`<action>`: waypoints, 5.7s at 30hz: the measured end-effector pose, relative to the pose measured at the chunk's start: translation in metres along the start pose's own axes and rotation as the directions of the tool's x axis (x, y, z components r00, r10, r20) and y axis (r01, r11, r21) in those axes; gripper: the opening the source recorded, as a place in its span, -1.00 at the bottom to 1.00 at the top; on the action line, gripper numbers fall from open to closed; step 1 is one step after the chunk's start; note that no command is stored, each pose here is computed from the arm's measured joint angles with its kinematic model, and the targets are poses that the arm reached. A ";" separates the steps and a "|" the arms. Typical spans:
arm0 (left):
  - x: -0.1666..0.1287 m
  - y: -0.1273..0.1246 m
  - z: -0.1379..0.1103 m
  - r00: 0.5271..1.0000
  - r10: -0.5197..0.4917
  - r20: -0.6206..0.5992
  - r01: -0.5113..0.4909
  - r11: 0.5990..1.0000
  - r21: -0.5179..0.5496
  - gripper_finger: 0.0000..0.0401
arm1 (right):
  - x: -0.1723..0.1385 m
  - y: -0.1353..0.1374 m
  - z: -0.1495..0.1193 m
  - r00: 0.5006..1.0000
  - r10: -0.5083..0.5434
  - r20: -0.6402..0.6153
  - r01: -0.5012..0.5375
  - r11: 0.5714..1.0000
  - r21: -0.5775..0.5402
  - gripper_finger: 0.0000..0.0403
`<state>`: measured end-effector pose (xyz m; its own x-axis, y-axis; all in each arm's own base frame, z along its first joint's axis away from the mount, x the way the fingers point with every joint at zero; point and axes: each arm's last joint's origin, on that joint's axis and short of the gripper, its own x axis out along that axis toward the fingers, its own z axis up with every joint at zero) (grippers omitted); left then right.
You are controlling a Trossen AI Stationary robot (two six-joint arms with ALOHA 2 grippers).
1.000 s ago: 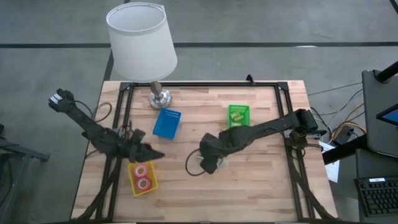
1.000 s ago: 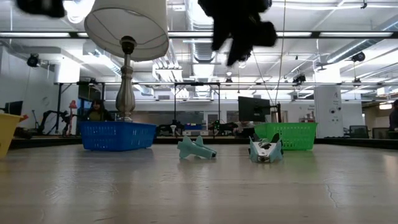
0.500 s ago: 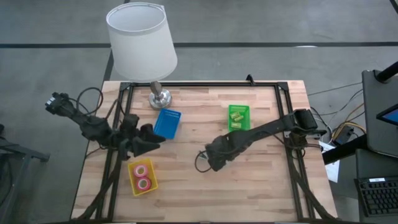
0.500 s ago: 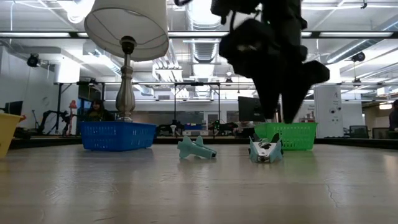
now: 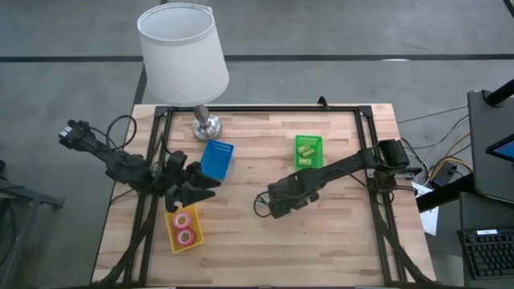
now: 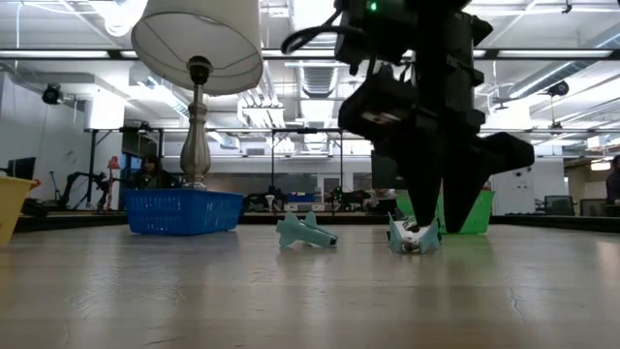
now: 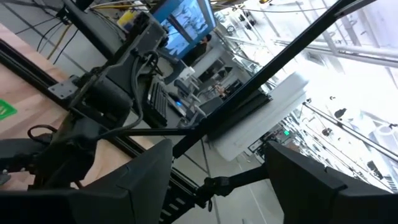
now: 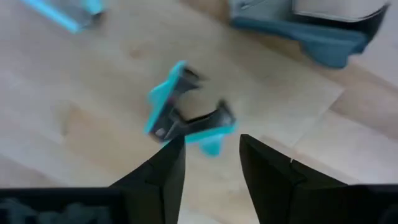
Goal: Pick and place Stapler, Stapler remover, tape
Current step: Put the right light blue staple remover into the blue bin
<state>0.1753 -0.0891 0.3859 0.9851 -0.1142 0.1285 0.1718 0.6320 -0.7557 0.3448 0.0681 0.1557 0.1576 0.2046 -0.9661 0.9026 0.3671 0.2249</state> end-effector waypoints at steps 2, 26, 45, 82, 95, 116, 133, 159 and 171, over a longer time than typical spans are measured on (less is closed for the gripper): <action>0.000 0.000 0.000 1.000 0.000 0.001 0.000 1.000 0.001 0.29 | 0.001 -0.001 0.000 1.000 0.000 0.002 0.000 1.000 -0.003 -0.31; 0.001 0.010 -0.002 0.996 0.082 -0.028 -0.080 0.996 0.042 0.29 | -0.007 0.009 0.008 0.996 0.085 0.021 -0.082 0.991 -0.109 -0.96; -0.007 0.051 -0.030 0.879 0.461 -0.122 -0.466 0.885 -0.017 0.29 | -0.135 0.088 0.012 0.796 0.452 0.402 -0.317 0.878 -0.358 -0.96; 0.020 0.062 -0.032 0.880 0.474 -0.009 -0.474 0.879 -0.039 0.19 | -0.194 0.110 0.012 0.600 0.624 0.501 -0.462 0.781 -0.419 -0.96; 0.016 0.059 -0.028 0.887 0.462 0.001 -0.462 0.887 -0.011 -0.66 | -0.201 0.113 0.012 0.578 0.651 0.493 -0.478 0.759 -0.443 -0.96; -0.007 0.067 -0.025 0.828 0.556 -0.075 -0.559 0.829 -0.033 -0.78 | -0.193 0.105 0.011 0.668 0.578 0.468 -0.389 0.808 -0.442 -0.54; -0.038 0.138 -0.011 0.417 0.879 -0.230 -0.897 0.439 0.050 -0.73 | -0.191 0.103 0.009 0.689 0.572 0.445 -0.318 0.791 -0.523 -0.08; -0.009 0.268 -0.005 0.257 0.822 -0.508 -0.948 0.315 0.030 -0.71 | -0.184 0.095 0.008 0.769 0.489 0.412 -0.219 0.807 -0.549 -0.21; -0.006 0.266 -0.009 0.283 0.784 -0.552 -0.941 0.339 -0.001 -0.60 | -0.184 0.095 0.007 0.774 0.495 0.395 -0.216 0.793 -0.570 -0.30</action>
<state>0.2149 0.0729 0.1784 0.4111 0.0401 -0.9107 -0.8683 0.3213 -0.3778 0.4041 0.0591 0.3541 0.7270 -0.0184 -0.6864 0.4531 0.7640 0.4594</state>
